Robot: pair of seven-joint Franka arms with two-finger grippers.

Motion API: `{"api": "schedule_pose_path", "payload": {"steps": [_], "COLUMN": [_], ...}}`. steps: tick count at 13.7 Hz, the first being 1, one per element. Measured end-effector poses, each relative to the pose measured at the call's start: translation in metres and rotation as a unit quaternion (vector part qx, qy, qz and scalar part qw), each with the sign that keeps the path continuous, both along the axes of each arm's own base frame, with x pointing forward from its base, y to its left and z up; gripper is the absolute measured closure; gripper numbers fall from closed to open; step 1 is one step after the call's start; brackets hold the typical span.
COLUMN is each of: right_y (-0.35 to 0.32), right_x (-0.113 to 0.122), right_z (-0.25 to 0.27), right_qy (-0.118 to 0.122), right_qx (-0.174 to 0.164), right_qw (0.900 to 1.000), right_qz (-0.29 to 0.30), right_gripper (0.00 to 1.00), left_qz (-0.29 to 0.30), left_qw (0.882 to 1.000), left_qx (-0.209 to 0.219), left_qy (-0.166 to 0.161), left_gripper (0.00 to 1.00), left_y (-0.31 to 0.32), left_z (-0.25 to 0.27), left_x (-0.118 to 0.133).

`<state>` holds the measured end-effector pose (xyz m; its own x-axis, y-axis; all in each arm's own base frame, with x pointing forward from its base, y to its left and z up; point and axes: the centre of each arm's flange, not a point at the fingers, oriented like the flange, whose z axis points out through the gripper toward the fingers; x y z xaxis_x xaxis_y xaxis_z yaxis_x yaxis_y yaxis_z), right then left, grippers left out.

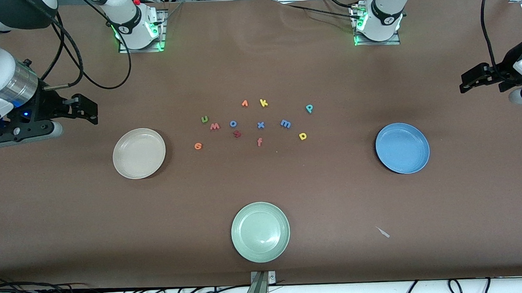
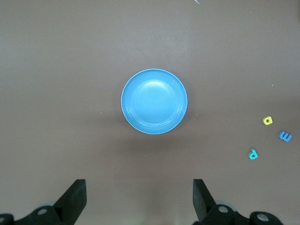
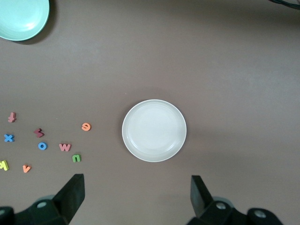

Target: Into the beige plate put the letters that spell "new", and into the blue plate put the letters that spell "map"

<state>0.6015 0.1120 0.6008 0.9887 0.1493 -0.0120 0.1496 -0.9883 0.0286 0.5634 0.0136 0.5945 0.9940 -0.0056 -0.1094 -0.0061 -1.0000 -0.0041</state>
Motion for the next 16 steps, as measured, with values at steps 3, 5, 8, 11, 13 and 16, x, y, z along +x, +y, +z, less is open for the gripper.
{"api": "schedule_pose_path", "payload": {"steps": [3, 5, 8, 11, 13, 16], "right_y": [0.0, 0.0, 0.0, 0.0, 0.0, 0.0], "right_x": [0.0001, 0.0001, 0.0001, 0.0002, 0.0002, 0.0002], "right_z": [0.0001, 0.0001, 0.0002, 0.0002, 0.0002, 0.0002], "right_qy": [0.0, -0.001, -0.001, -0.001, -0.001, -0.001], "right_qx": [0.0, 0.0, 0.0, 0.0, 0.0, 0.0], "right_qw": [1.0, 1.0, 1.0, 1.0, 1.0, 1.0], "right_qz": [0.0, 0.0, 0.0, 0.0, 0.0, 0.0], "right_gripper": [0.0, 0.0, 0.0, 0.0, 0.0, 0.0], "left_qz": [0.0, 0.0, 0.0, 0.0, 0.0, 0.0], "left_qw": [1.0, 1.0, 1.0, 1.0, 1.0, 1.0], "left_qx": [0.0, 0.0, 0.0, 0.0, 0.0, 0.0], "left_qy": [0.0, -0.001, 0.0, 0.0, 0.0, 0.0], "left_gripper": [0.0, 0.0, 0.0, 0.0, 0.0, 0.0], "left_y": [0.0, 0.0, 0.0, 0.0, 0.0, 0.0], "left_z": [-0.0005, -0.0011, -0.0027, -0.0032, -0.0032, -0.0033], "left_x": [0.0, 0.0003, 0.0004, 0.0005, 0.0005, 0.0005]}}
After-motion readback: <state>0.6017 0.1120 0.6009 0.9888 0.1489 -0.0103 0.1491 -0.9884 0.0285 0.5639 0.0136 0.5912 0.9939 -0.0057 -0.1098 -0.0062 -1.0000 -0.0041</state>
